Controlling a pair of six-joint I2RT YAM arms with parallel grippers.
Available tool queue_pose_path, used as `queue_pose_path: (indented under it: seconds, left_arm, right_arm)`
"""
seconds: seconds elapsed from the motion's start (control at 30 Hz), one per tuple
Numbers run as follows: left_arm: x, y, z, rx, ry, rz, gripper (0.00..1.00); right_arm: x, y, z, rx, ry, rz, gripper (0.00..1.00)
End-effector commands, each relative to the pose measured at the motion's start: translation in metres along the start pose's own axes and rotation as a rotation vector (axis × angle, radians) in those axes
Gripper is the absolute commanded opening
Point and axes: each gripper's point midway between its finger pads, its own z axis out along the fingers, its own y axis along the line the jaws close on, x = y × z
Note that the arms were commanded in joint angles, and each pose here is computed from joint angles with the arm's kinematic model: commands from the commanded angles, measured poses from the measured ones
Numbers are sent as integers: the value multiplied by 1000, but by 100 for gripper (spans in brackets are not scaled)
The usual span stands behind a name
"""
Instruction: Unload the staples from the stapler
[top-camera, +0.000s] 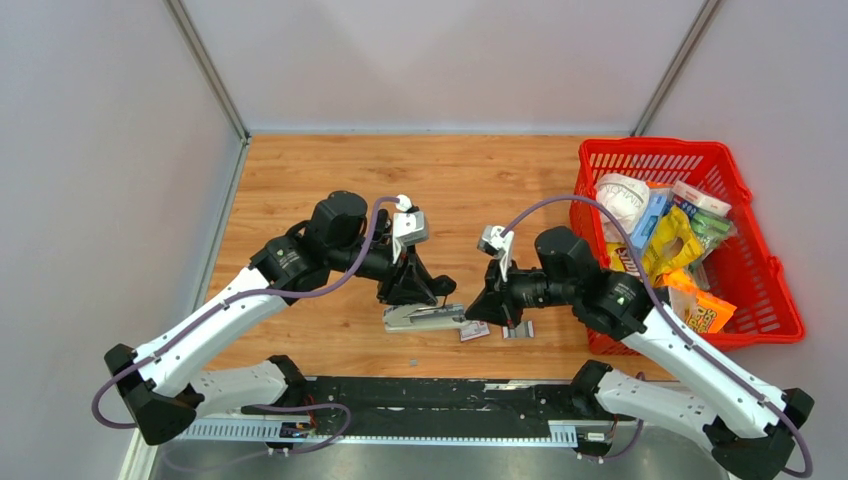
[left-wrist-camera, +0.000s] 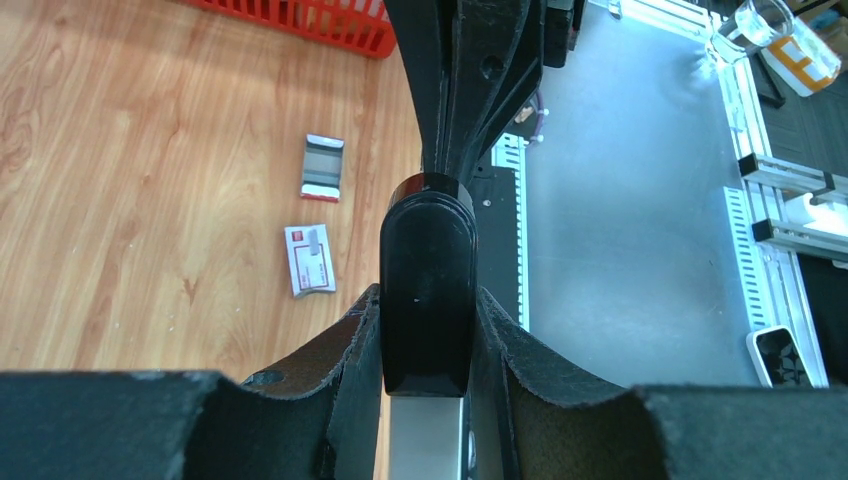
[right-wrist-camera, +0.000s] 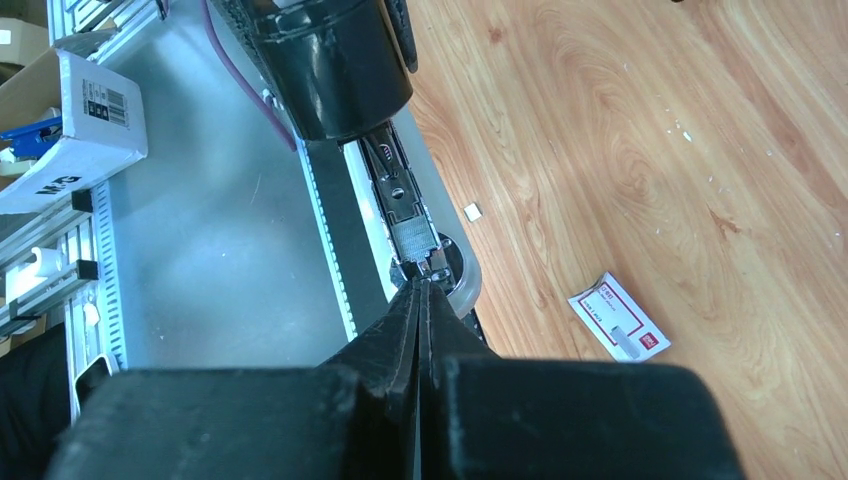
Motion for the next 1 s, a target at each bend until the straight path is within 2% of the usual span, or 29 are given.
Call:
queue_pose_path:
  seconds: [0.0, 0.4, 0.97]
  left_arm:
    - [-33, -12, -3, 45, -103, 86, 0]
    - [-23, -4, 0, 13, -76, 67, 0]
    - [-21, -1, -1, -16, -77, 65, 0]
  right_arm:
    - [-22, 7, -11, 15, -76, -37, 1]
    - [-70, 12, -34, 91, -179, -97, 0]
    - [-92, 13, -13, 44, -202, -89, 0]
